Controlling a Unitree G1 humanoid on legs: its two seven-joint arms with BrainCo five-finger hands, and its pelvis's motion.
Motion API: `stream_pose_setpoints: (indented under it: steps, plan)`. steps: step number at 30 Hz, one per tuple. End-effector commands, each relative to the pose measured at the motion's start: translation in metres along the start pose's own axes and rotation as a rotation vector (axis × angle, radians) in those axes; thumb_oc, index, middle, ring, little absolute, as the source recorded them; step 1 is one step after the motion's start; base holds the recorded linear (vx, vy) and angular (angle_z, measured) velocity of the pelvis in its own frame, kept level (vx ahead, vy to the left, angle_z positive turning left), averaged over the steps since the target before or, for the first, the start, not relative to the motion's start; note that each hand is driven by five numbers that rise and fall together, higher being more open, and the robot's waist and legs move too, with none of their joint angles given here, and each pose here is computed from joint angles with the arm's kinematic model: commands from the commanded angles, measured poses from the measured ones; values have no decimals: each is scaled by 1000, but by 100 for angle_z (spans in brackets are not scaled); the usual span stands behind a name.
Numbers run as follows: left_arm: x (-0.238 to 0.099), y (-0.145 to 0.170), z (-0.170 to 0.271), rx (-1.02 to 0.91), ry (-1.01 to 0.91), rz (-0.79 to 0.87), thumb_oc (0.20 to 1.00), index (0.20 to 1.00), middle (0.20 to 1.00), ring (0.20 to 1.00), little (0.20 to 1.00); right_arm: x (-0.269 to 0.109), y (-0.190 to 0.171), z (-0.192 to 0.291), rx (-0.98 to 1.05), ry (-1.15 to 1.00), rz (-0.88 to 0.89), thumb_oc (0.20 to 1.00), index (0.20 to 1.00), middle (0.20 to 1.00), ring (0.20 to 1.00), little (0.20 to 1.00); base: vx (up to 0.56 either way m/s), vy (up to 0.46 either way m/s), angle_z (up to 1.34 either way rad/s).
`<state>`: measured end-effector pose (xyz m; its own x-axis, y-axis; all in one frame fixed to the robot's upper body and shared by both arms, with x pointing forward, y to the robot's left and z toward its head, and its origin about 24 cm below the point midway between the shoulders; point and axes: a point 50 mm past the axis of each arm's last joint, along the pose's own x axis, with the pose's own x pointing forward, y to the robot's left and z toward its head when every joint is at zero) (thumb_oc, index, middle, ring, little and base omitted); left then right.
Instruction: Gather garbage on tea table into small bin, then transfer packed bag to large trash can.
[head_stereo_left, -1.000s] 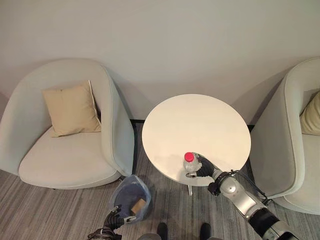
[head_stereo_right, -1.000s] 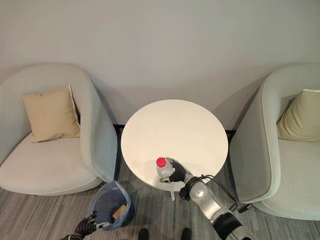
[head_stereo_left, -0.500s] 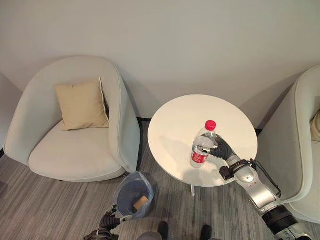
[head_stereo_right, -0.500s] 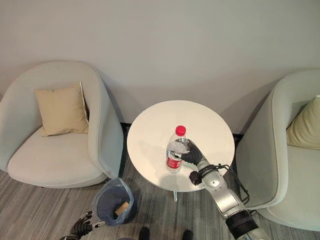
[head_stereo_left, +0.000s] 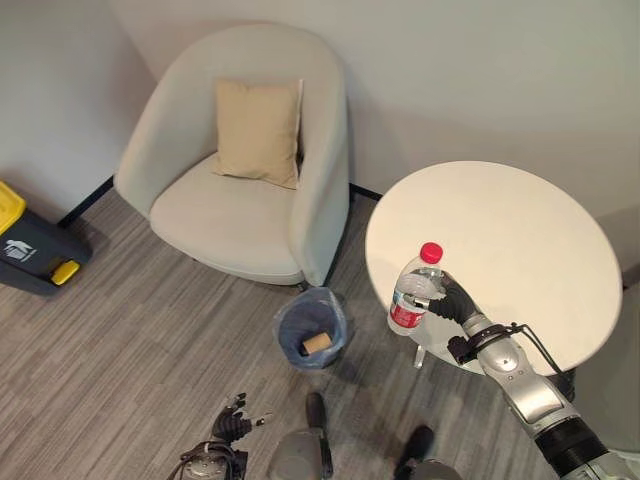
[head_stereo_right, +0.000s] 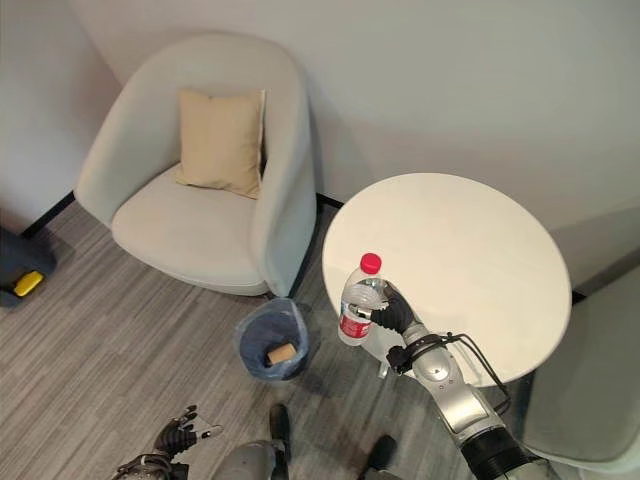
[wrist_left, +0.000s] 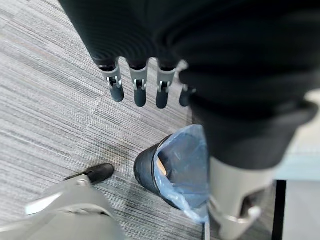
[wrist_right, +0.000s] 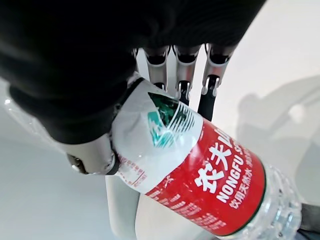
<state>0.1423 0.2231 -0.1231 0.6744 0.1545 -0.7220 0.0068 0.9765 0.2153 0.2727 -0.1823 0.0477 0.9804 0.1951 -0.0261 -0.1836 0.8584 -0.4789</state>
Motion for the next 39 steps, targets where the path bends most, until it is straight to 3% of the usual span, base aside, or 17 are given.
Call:
stream_pose_setpoints:
  steps: [1, 10, 20, 27, 33, 39]
  plan:
    - [1, 17, 10, 53, -58, 30, 1000, 1000, 1000, 1000, 1000, 10, -4, 34, 32, -168, -32, 200, 200, 200, 200, 200, 130, 239, 29]
    - [6, 29, 41, 48, -155, 68, 1000, 1000, 1000, 1000, 1000, 18, 9, 52, 55, -235, 16, 200, 200, 200, 200, 200, 87, 207, 2]
    - [9, 21, 39, 98, -132, 36, 1000, 1000, 1000, 1000, 1000, 10, 9, 27, 5, -134, 55, 200, 200, 200, 200, 200, 18, -72, 53]
    - [15, 25, 59, 118, -182, 60, 1000, 1000, 1000, 1000, 1000, 31, 17, 44, -56, -193, 88, 200, 200, 200, 200, 200, -121, -78, 45]
    - [20, 24, 99, 77, -305, 88, 1000, 1000, 1000, 1000, 1000, 66, 1, 85, -148, -298, -56, 200, 200, 200, 200, 200, -86, -19, 33]
    - [23, 24, 147, 90, -431, 108, 1000, 1000, 1000, 1000, 1000, 103, -45, 144, -295, -398, -256, 200, 200, 200, 200, 200, -105, 21, 32]
